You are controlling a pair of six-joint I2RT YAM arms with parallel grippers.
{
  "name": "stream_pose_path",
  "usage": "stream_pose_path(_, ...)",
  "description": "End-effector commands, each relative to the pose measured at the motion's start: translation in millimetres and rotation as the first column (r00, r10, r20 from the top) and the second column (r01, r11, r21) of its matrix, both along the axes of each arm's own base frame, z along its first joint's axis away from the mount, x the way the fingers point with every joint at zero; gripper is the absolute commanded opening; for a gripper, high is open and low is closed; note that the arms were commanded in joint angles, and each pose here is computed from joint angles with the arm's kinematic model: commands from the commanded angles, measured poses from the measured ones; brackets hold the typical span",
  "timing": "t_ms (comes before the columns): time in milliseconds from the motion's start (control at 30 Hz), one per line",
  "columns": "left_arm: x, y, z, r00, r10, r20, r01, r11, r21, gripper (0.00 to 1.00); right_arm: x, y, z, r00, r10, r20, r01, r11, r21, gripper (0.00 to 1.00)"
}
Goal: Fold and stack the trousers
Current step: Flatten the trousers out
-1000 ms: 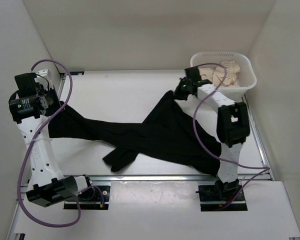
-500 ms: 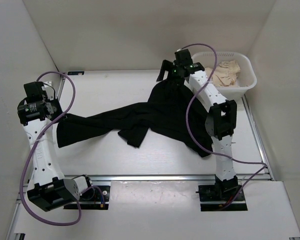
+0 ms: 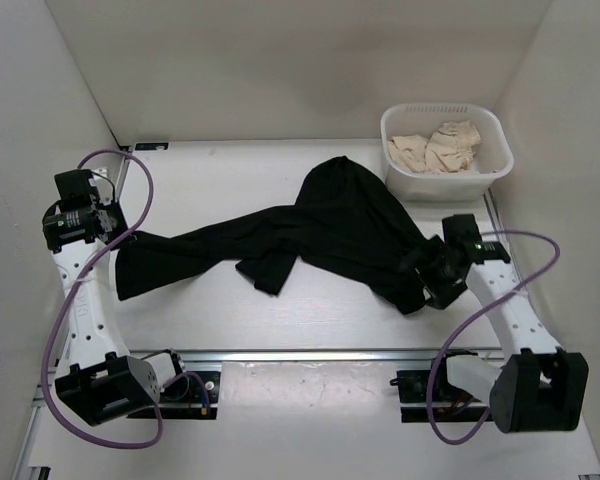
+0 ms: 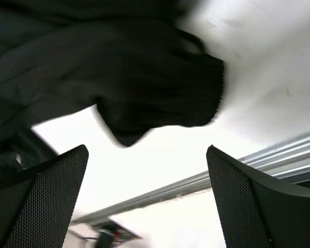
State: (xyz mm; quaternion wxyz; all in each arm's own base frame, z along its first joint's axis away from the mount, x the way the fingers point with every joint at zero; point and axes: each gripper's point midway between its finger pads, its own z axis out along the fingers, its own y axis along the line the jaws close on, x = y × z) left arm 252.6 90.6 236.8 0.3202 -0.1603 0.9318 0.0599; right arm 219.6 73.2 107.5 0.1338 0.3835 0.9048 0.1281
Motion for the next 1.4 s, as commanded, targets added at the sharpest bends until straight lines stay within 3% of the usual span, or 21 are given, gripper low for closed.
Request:
stream_pose_path(0, 6, 4, 7, 0.999, 0.006, 0.051, -0.007, 1.0, 0.031, 0.14, 1, 6, -16, 0.977, -0.214, -0.023, 0.215, 0.966, 0.141, 0.99)
stream_pose_path(167, 9, 8, 4, 0.999, 0.017, 0.046, -0.019, 0.999, 0.044, 0.14, 24, 17, -24, 0.936, -0.349, -0.033, 0.346, 0.903, 0.254, 0.99)
stream_pose_path(300, 10, 18, 4, 0.998, 0.047, 0.052, -0.051, 0.995, 0.082, 0.14, 23, -7, -54, 0.889, -0.454, -0.055, 0.457, 0.876, 0.154, 0.99)
stream_pose_path(333, 10, 21, 2, 0.997, 0.057, 0.05, -0.062, 0.994, 0.095, 0.14, 23, -12, -65, 0.881, -0.468, -0.066, 0.473, 0.871, 0.131, 0.94)
stream_pose_path(433, 11, 35, 5, 0.992, 0.106, 0.073, -0.116, 0.981, 0.157, 0.14, 17, -24, -93, 0.885, -0.449, -0.128, 0.458, 0.887, 0.06, 0.4)
stream_pose_path(467, 10, 42, 7, 0.988, 0.13, 0.081, -0.142, 0.975, 0.172, 0.14, 15, -31, -98, 0.902, -0.409, -0.141, 0.419, 0.907, 0.048, 0.1)
stream_pose_path(500, 6, 55, 11, 0.98, 0.178, 0.089, -0.193, 0.959, 0.206, 0.14, 21, -35, -94, 0.909, -0.385, -0.162, 0.396, 0.917, 0.041, 0.0)
stream_pose_path(600, 12, 89, 19, 0.949, 0.273, 0.158, -0.305, 0.92, 0.246, 0.14, 51, -64, -60, 0.96, -0.275, -0.058, 0.276, 0.961, 0.016, 0.0)
stream_pose_path(667, 24, 106, 30, 0.935, 0.299, 0.192, -0.341, 0.906, 0.25, 0.14, 87, -103, -2, 0.984, -0.171, 0.057, 0.177, 0.977, -0.117, 0.0)
stream_pose_path(733, 35, 121, 60, 0.916, 0.308, 0.258, -0.369, 0.899, 0.237, 0.14, 87, -120, 26, 0.994, -0.104, -0.014, 0.099, 0.975, -0.199, 0.0)
stream_pose_path(767, 39, 127, 66, 0.911, 0.312, 0.271, -0.377, 0.896, 0.234, 0.14, 106, -133, 64, 0.995, -0.083, 0.059, 0.095, 0.967, -0.236, 0.0)
stream_pose_path(800, 43, 135, 65, 0.908, 0.326, 0.263, -0.387, 0.892, 0.232, 0.14, 104, -138, 71, 0.998, -0.044, 0.042, 0.054, 0.966, -0.254, 0.0)
stream_pose_path(900, 45, 145, 70, 0.9, 0.337, 0.275, -0.4, 0.89, 0.221, 0.14, 83, -142, 80, 0.996, -0.072, 0.044, 0.08, 0.976, -0.204, 0.0)
stream_pose_path(1200, 3, 122, -8, 0.925, 0.363, 0.111, -0.378, 0.905, 0.194, 0.14, 31, -132, 42, 0.995, -0.083, -0.045, 0.074, 0.98, -0.185, 0.0)
stream_pose_path(1300, -9, 125, 6, 0.914, 0.391, 0.106, -0.405, 0.89, 0.209, 0.14, 25, -145, 50, 0.992, -0.107, -0.066, 0.088, 0.966, -0.244, 0.0)
stream_pose_path(1367, -27, 119, -3, 0.912, 0.41, 0.026, -0.407, 0.894, 0.185, 0.14, 15, -159, 56, 0.985, -0.154, -0.074, 0.125, 0.946, -0.3, 0.0)
